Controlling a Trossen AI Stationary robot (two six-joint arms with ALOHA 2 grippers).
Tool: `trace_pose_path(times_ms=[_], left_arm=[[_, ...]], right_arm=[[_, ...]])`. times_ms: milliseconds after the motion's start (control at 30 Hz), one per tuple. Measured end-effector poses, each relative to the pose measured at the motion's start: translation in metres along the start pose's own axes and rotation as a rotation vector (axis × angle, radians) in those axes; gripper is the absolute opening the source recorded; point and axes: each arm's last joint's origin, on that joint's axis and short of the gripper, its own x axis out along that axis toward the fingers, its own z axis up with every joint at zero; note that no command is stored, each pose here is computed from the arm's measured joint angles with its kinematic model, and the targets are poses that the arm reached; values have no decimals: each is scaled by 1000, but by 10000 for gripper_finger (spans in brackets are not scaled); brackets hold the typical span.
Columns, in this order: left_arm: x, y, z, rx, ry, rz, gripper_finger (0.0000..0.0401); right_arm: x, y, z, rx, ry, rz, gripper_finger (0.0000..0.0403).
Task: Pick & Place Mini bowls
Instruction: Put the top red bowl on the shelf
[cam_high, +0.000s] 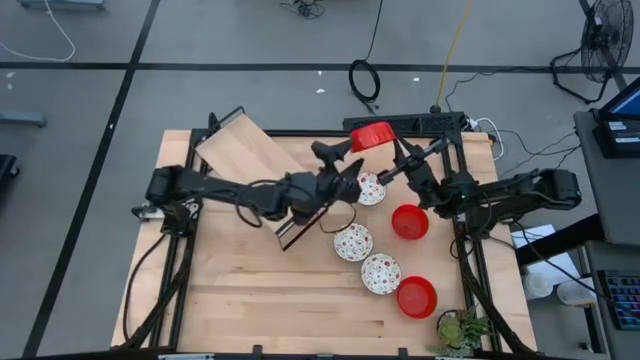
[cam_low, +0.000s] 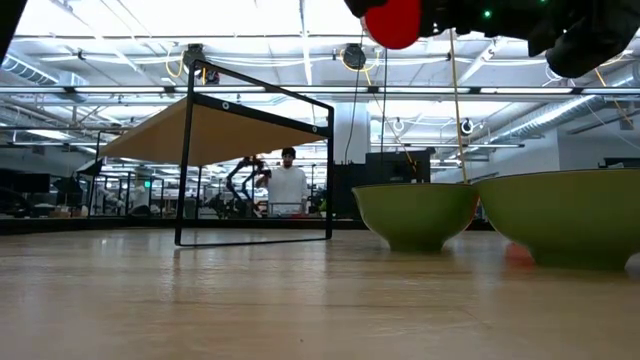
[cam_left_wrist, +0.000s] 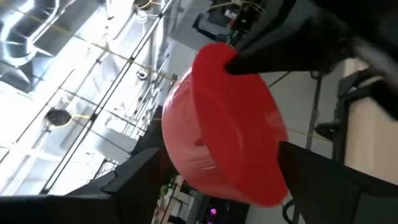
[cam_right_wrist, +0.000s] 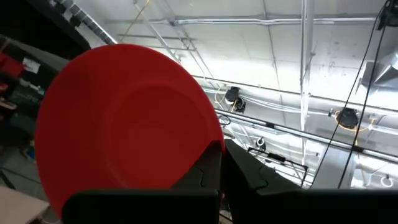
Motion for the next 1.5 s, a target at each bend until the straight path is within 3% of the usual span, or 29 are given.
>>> trace_pose_path(times_ms=[233,433,533,767,1000,1067,1267,1500], left_arm=[[9,12,-2,-107,18,118,280],[11,17,-4,-147,42,157,224],[11,17,-4,-156,47,159,175],[11,22,-4,-201,54,195,19],[0,38,-2,-107,152,259,6],[-6,57,-6,-129,252,285,7],[-23,126,-24,-227,331,310,6],[-34,202,-92,-319,579,423,6]], right_arm=[[-3,1,7,52,-54,39,0],[-3,-1,9,62,-64,38,0],[-4,0,9,62,-66,41,0],[-4,2,9,81,-74,69,1],[-5,9,5,68,-54,145,44],[-4,6,5,78,-33,111,74],[-5,3,6,133,-4,102,171],[-5,-4,11,202,21,126,220]])
